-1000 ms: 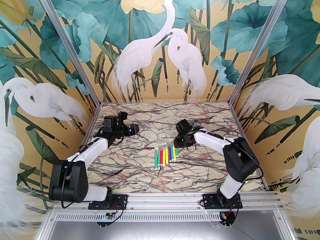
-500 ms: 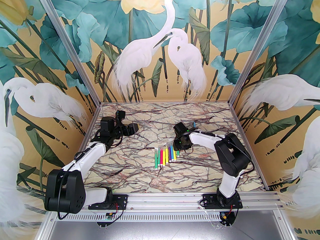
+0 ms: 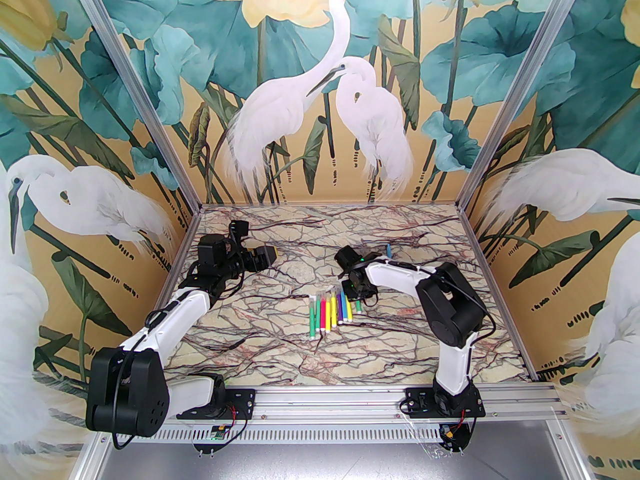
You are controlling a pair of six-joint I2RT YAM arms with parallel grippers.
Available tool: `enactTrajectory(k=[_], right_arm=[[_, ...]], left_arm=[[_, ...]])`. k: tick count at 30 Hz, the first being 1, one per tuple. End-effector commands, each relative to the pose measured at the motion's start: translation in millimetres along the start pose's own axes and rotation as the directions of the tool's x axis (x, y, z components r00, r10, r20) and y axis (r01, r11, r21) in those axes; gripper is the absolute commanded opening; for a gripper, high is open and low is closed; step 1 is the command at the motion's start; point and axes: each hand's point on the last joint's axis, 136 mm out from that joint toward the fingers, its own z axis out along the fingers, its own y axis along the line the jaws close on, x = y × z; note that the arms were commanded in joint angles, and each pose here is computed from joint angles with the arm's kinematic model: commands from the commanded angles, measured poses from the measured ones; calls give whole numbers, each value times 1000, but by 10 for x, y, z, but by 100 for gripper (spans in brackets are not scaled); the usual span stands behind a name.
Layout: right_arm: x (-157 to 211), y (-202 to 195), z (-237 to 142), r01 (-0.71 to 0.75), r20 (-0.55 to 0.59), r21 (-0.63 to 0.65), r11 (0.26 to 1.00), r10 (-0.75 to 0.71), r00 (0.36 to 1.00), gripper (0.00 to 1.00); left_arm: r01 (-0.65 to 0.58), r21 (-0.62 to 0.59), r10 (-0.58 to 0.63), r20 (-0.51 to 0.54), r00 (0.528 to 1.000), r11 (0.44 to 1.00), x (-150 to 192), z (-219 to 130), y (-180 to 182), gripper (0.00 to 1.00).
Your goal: Open the pen caps
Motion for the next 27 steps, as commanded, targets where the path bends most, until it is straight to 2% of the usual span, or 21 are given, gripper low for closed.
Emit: enactTrajectory(k=[1,6,16,27], right_arm=[[85,-68,178,13,-48,53,999,-10,999,27],[77,-72,194,13,-50,58,998,-10,999,22],[-6,-80,-41,24,13,34,999,-25,1000,15],[-95,-13,-333,45,88,-72,996,-38,995,12]], left_arm=[[0,1,0,22,1000,1000,-31,-44,-18,83],[1,2,-1,22,1000,1000,-37,-40,-19,83],[40,30,-40,-17,999,999,62,103,-58,83],[48,104,-38,-103,994,993,257,486,-450,81]])
